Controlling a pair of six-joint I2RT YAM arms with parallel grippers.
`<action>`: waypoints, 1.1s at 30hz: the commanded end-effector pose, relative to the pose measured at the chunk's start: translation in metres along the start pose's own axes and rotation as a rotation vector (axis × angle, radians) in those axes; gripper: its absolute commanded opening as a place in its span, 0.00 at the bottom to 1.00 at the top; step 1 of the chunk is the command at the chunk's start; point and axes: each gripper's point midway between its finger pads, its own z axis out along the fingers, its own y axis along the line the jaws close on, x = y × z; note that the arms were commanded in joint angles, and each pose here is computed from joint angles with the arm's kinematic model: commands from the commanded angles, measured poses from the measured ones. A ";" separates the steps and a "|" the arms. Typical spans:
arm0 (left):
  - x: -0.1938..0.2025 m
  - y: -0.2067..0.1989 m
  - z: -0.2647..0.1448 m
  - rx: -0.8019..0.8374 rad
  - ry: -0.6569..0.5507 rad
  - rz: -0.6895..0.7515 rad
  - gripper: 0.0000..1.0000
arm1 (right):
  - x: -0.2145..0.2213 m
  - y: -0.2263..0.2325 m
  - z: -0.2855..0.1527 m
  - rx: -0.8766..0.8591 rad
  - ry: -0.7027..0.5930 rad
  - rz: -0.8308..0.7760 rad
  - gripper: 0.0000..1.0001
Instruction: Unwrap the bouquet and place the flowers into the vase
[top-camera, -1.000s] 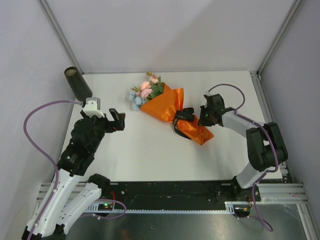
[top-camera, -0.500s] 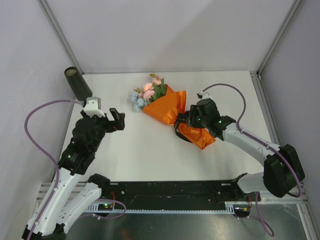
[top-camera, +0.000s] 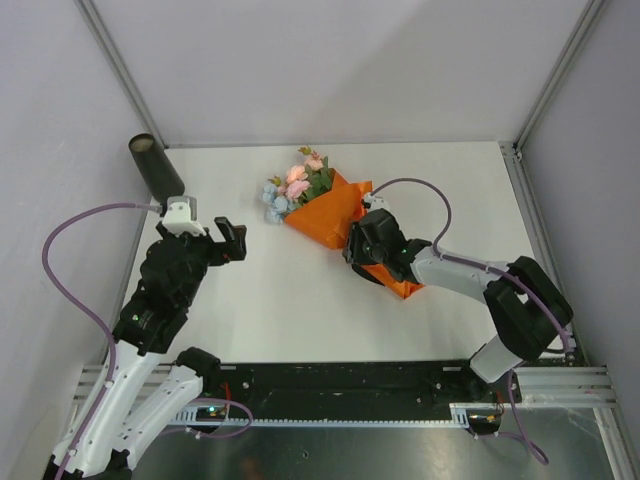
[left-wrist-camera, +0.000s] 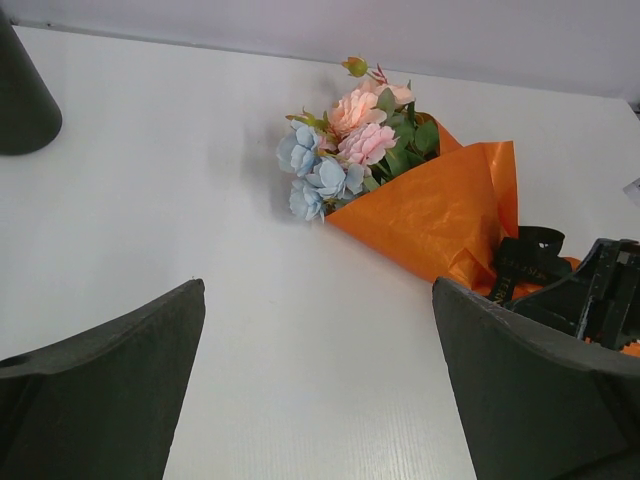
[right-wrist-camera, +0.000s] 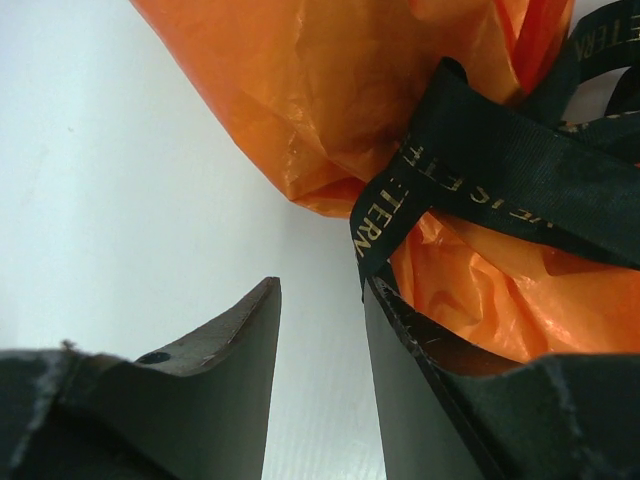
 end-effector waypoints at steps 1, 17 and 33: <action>-0.011 -0.001 -0.003 0.003 -0.035 0.007 0.99 | -0.007 0.010 0.010 -0.028 -0.043 0.022 0.44; -0.008 -0.003 -0.001 0.013 -0.022 0.010 0.99 | 0.020 -0.022 0.041 0.139 -0.034 -0.022 0.42; -0.003 -0.006 0.003 0.025 0.001 0.004 0.99 | 0.034 -0.039 0.051 0.302 -0.070 -0.067 0.43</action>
